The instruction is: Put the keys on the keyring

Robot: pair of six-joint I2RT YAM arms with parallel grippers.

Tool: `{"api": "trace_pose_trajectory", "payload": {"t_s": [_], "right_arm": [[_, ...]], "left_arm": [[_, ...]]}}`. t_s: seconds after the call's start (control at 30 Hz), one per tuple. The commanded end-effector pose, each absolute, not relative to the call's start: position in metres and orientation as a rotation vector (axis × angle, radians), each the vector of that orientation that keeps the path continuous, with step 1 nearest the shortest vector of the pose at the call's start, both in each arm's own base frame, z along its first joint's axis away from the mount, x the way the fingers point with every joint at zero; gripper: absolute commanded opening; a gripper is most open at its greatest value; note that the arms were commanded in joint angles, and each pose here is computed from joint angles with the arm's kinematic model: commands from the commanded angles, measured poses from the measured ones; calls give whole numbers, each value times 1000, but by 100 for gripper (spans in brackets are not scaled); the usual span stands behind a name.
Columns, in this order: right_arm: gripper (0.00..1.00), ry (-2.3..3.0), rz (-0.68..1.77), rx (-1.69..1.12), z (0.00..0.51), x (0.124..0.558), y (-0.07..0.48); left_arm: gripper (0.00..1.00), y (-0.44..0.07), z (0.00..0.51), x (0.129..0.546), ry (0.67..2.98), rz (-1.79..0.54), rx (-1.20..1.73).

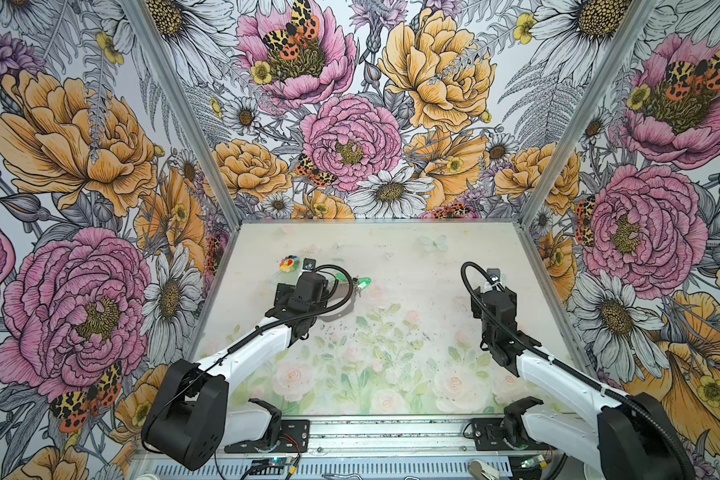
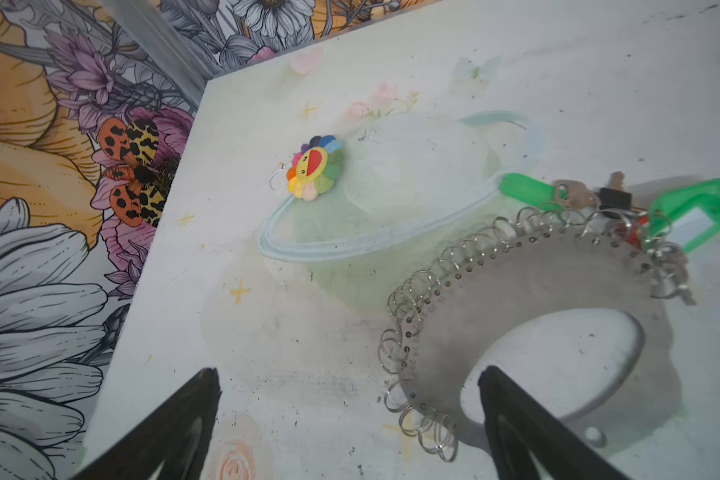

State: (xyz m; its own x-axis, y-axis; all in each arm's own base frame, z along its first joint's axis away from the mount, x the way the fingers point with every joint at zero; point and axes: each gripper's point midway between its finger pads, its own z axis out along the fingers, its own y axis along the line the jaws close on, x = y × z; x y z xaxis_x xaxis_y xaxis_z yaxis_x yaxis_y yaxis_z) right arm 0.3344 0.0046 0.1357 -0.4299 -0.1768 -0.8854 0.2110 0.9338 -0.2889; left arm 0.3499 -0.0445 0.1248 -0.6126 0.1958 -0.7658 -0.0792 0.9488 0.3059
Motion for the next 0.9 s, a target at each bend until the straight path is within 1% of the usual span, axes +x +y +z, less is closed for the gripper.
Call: {"api": "trace_pose_trajectory", "payload": {"t_s": [0.0,0.07,0.13,0.2,0.27,0.33,0.4,0.43,0.47,0.5,0.53,0.57,0.6,0.63,0.7,0.87], "right_arm": [[72,1885,-388,-7,141,351,11],[73,1847,-390,-30,138,356,12],[74,1814,-375,-51,139,361,12],[75,1794,-312,-95,140,368,18],[75,1797,-244,-183,137,373,33],[76,1785,-227,-220,136,377,37],[77,1774,-172,-189,132,383,33],[78,1770,-179,-127,136,387,22],[78,1798,-131,-111,132,388,17],[86,1798,-104,-95,131,389,12],[88,1802,-101,-47,129,390,3],[97,1806,-102,-2,123,393,-6],[99,1820,-99,18,114,396,-10],[99,1797,-105,29,119,402,-13],[99,1856,-91,72,112,406,-21],[99,1804,-127,137,116,396,-31]], "left_arm": [[99,-44,167,381,1959,282,58],[99,-26,156,384,1930,304,32],[99,-15,142,384,1900,234,3],[99,-7,145,384,1868,184,-18],[99,-4,157,383,1757,125,-17],[99,3,157,387,1727,107,-38],[99,7,140,398,1737,12,-41],[99,10,134,405,1716,-14,-52],[99,12,126,405,1767,-46,-55],[99,18,125,406,1807,-36,-86],[99,17,131,407,1758,-23,-88],[99,17,129,406,1748,-22,-88],[99,18,128,406,1771,-16,-97],[99,18,129,406,1766,-10,-99],[99,20,128,406,1760,4,-113],[99,21,130,405,1750,41,-130]]}}
